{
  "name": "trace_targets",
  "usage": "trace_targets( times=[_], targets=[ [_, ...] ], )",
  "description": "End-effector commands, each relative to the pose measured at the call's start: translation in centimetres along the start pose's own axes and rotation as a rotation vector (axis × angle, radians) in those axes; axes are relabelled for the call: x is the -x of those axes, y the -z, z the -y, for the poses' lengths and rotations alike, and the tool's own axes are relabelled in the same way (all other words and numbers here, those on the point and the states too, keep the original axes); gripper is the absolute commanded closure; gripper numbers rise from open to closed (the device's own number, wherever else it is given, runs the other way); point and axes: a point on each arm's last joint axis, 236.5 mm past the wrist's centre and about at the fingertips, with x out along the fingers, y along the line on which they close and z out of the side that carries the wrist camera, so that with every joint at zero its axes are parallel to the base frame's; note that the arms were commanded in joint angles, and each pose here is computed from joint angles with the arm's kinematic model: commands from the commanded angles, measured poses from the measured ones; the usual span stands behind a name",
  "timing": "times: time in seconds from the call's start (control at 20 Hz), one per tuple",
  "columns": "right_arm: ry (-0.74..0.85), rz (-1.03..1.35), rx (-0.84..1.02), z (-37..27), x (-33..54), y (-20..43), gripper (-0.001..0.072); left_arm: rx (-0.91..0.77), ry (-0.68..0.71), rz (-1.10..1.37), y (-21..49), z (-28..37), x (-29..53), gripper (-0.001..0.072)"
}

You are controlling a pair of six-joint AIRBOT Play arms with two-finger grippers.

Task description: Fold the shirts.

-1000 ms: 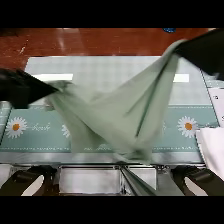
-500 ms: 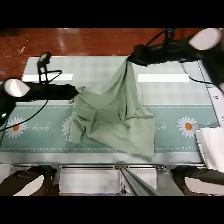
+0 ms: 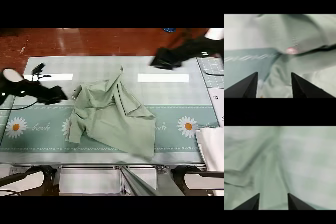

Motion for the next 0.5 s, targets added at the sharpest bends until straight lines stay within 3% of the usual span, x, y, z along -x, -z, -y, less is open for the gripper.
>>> trace_targets(
  times=[0.0, 0.2, 0.45],
  targets=[
    [0.201, 0.001, -0.122, 7.7, 4.5, 5.3, 0.0317, 0.156, 0.084, -0.149, 4.6, -3.8, 0.4, 0.0200],
    [0.033, 0.046, -0.275, 7.7, 0.7, 14.0, 0.0294, 0.225, 0.174, -0.271, 8.9, -3.4, -3.4, 0.0200],
    [0.012, -0.037, -0.357, 7.4, -1.2, 22.6, 0.0297, 0.201, 0.262, -0.256, 7.9, 0.0, -5.5, 0.0200]
  ],
)
